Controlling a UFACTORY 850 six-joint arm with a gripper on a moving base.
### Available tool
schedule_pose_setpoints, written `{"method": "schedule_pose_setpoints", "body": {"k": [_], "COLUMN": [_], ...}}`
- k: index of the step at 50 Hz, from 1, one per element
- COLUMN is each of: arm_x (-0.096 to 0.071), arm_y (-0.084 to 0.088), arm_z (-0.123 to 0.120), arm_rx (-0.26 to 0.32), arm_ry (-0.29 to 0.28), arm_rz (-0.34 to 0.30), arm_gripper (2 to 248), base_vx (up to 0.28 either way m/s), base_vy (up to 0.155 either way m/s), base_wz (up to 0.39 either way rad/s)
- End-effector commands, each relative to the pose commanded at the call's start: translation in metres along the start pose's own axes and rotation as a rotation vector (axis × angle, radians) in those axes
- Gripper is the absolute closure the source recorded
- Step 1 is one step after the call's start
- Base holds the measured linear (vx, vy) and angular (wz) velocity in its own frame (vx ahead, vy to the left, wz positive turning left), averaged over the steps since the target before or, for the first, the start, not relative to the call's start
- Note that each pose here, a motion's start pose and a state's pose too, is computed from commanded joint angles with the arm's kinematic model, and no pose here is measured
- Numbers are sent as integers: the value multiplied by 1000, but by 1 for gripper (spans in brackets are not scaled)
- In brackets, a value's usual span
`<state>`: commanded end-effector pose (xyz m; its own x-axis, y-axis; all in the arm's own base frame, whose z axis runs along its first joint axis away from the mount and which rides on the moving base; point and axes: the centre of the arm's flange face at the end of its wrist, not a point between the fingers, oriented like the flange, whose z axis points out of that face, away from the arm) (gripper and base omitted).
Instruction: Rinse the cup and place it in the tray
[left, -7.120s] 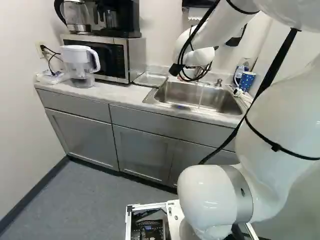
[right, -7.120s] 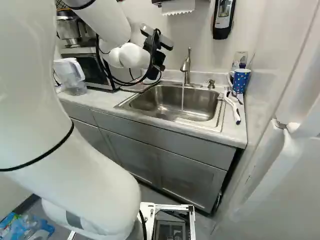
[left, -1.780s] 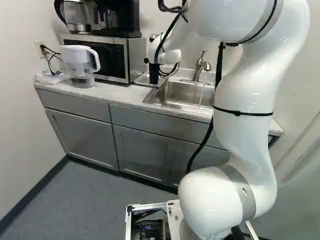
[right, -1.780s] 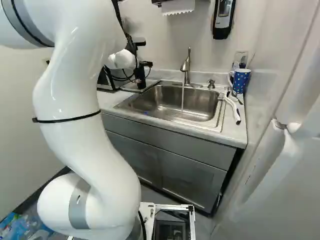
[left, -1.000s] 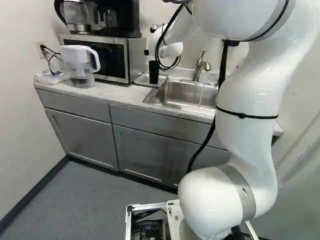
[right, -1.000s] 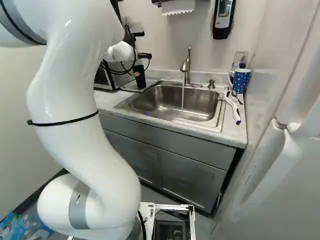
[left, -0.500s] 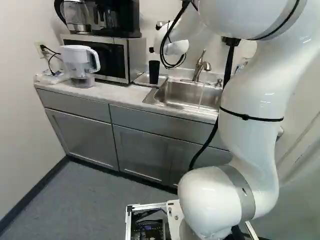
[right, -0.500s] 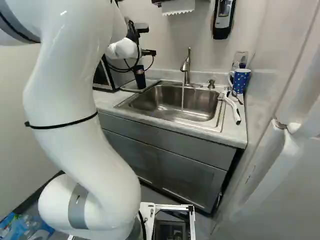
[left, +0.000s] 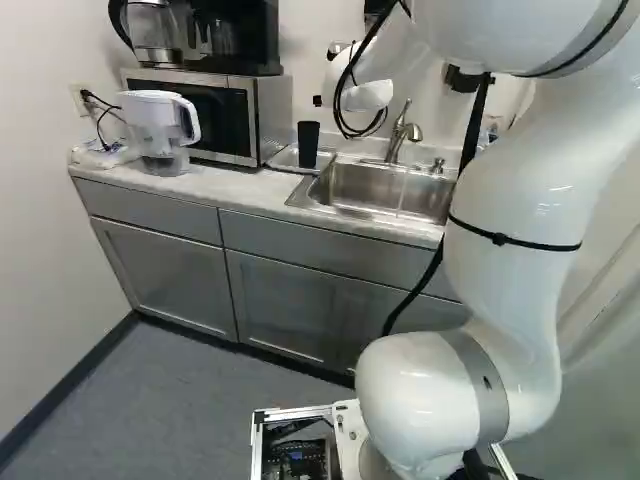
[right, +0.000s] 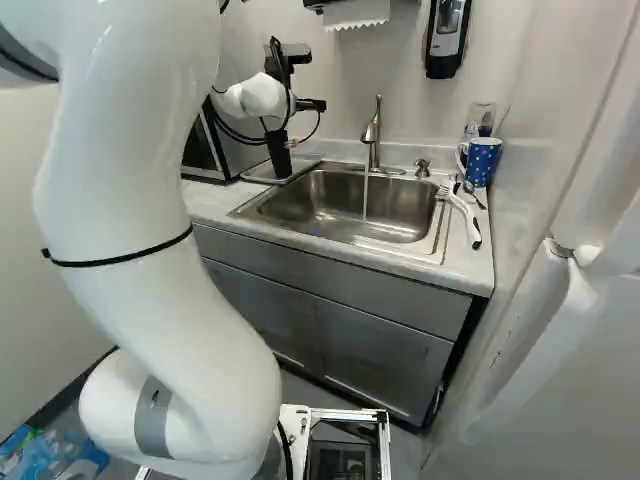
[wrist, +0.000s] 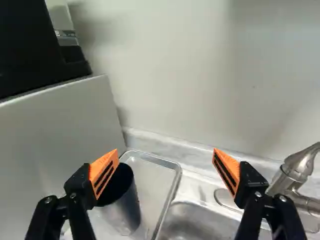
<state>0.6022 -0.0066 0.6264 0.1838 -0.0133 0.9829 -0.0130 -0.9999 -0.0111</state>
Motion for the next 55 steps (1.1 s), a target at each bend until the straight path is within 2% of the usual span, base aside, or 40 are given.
{"method": "schedule_pose_setpoints", "body": {"k": [47, 55], "arm_x": [-5, -5], "arm_y": [73, 79], "arm_z": [-36, -36], "arm_rx": [-126, -136], "arm_ry": [-5, -5], "arm_rz": [24, 26], "arm_gripper": [3, 3], "base_vx": [0, 0], "base_vy": [0, 0], "base_wz": [0, 0]}}
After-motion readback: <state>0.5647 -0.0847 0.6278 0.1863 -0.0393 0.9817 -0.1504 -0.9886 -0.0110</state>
